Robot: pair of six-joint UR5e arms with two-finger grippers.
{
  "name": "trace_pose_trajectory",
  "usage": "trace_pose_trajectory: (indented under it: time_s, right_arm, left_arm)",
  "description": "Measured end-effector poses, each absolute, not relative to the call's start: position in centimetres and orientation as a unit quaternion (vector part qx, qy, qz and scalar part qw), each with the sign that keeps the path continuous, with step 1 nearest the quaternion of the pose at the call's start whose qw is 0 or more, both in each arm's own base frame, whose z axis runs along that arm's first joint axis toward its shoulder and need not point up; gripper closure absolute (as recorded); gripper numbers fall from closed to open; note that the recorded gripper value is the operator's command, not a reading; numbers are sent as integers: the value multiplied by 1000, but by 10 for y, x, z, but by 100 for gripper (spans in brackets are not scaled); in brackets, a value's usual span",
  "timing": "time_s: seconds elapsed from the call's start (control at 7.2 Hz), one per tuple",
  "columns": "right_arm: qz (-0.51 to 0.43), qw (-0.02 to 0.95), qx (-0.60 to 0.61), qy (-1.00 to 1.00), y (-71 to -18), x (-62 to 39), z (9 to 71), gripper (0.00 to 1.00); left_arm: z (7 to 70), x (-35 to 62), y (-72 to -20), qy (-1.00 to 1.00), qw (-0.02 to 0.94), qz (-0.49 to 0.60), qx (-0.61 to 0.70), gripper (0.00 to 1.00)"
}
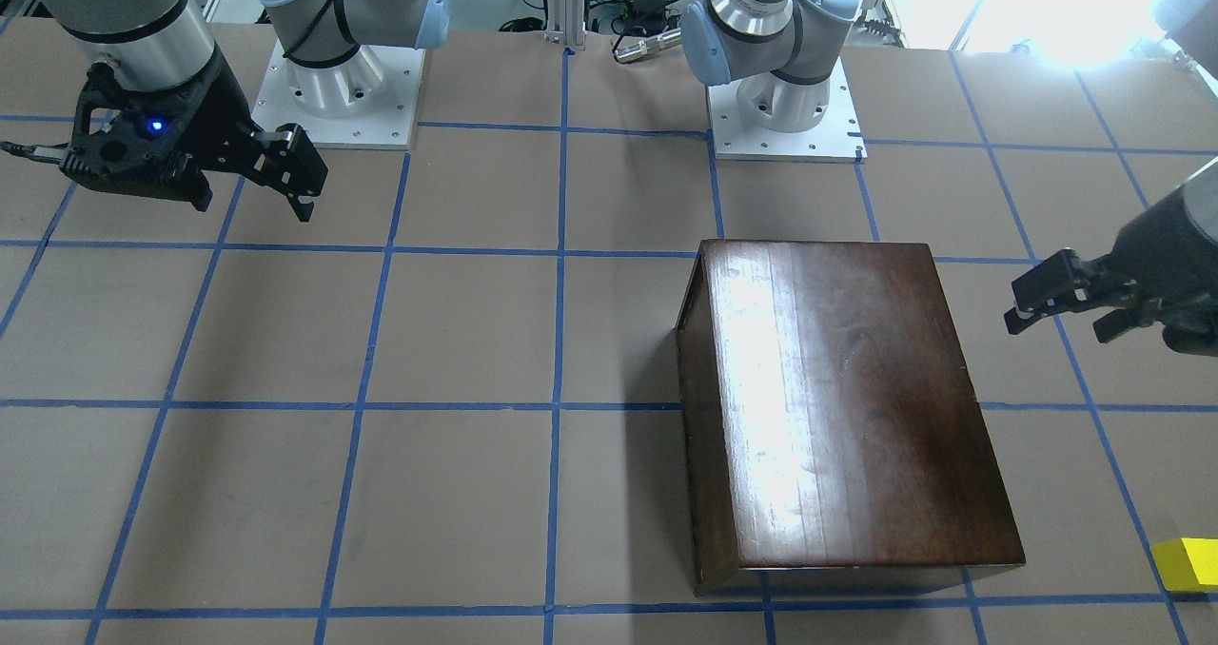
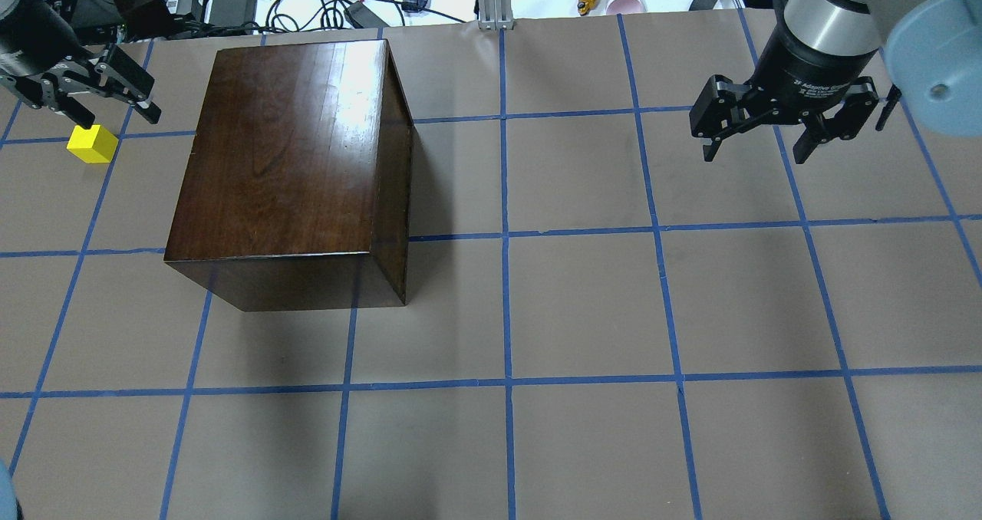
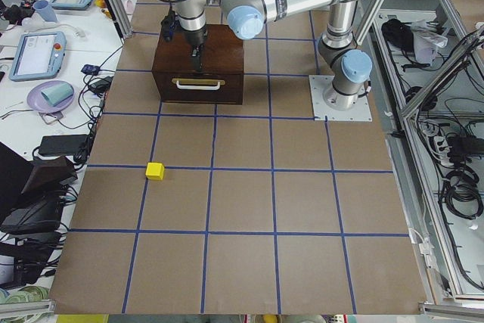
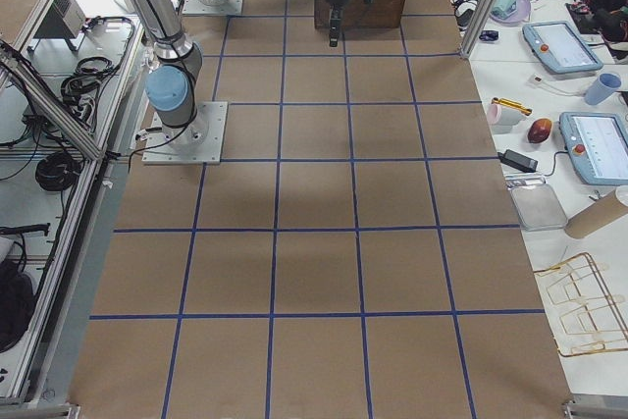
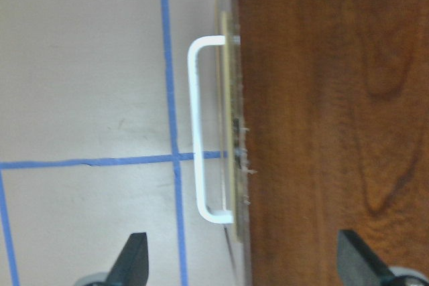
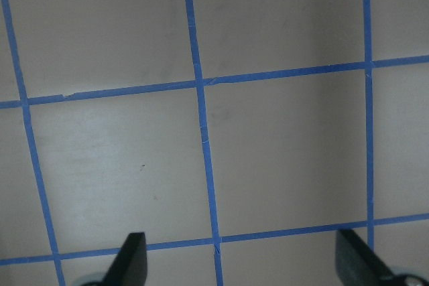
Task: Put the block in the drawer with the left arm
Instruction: 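Move the left gripper to the white drawer handle and grasp it, then pull the drawer handle outward with the left gripper to open drawer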
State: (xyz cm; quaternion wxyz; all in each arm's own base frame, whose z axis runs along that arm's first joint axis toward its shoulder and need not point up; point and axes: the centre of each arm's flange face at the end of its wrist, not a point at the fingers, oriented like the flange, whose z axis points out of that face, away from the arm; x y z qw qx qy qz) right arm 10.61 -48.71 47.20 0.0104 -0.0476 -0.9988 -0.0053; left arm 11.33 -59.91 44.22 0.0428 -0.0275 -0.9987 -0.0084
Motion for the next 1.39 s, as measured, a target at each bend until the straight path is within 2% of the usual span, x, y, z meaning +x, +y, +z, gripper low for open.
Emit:
trace_pose_trajectory:
  time_s: [0.56,1.39]
  right_arm:
    - [-5,11,-48,-999,-487,106,472,0]
    - [-5,10,-48,-999,-487,106,472,0]
  left_arm:
    - [372,181,-621,-994,99,-30,-35,0]
    - [314,188,-628,-979,195,-42,-27,0]
